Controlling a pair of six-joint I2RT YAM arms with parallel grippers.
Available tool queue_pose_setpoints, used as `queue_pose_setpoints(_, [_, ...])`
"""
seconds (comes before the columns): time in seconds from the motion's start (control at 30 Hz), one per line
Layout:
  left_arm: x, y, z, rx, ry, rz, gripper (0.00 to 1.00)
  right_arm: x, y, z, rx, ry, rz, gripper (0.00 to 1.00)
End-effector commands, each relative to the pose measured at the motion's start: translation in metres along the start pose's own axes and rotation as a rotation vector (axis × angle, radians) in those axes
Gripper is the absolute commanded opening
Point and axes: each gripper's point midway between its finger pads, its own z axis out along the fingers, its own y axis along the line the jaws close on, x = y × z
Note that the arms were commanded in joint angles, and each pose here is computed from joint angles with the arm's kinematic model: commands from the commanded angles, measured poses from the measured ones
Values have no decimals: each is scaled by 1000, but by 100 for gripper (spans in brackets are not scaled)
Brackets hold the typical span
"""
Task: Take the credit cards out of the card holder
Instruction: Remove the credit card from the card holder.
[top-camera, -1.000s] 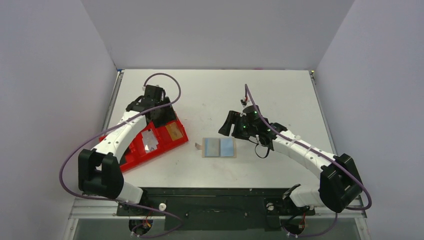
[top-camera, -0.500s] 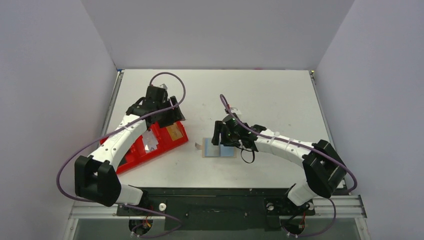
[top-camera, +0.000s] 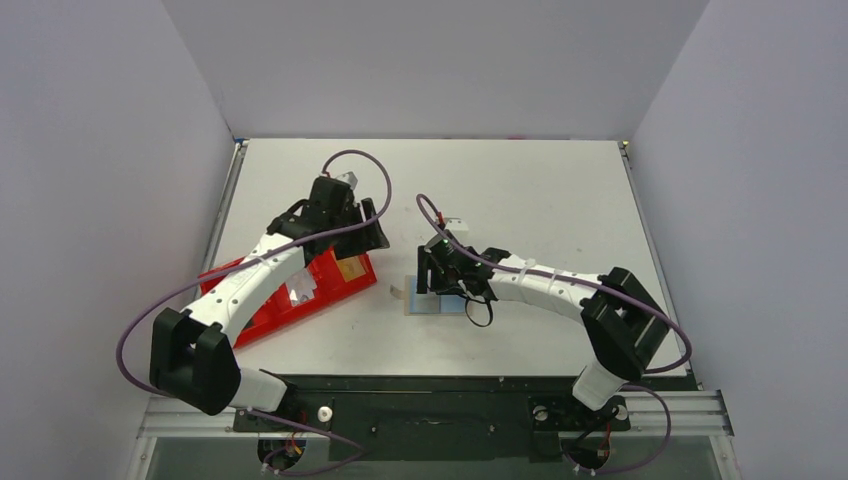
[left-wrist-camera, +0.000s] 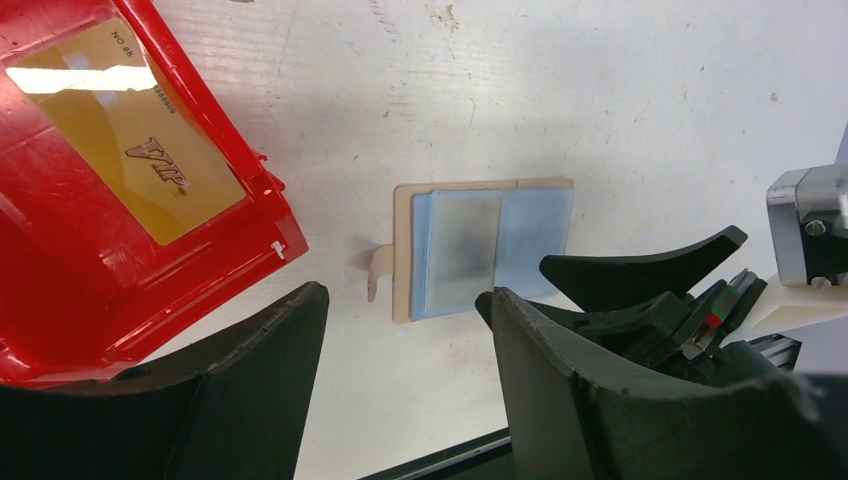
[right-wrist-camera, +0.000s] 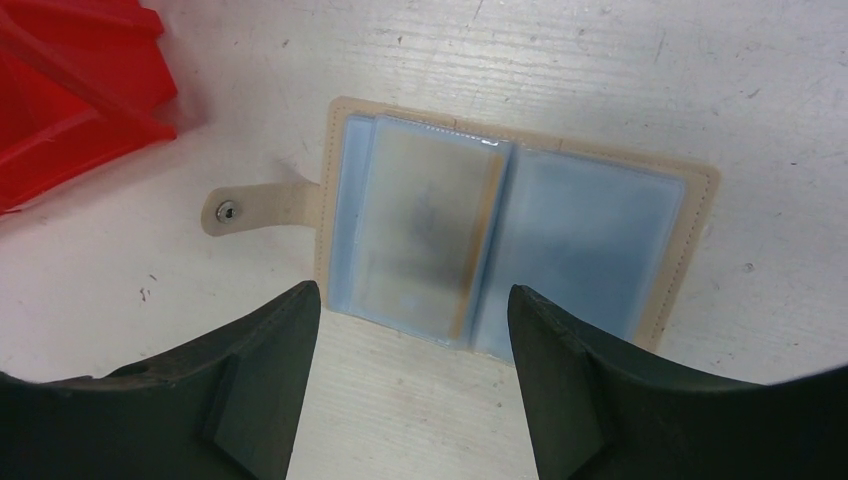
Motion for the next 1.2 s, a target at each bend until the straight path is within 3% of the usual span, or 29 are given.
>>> queue_pose_setpoints(0.0, [-5,-10,4,41,-23,2,59,-14,5,0,29,-47,7,65])
queue_pose_setpoints(0.7, [-9,13,4,-34,-38,-45,59,2,6,13,107,-50,-65,61])
queue_pose_setpoints(1.17, [-6,15,6,-41,-30,-45,60,7,2,26,187,-38,-124,52])
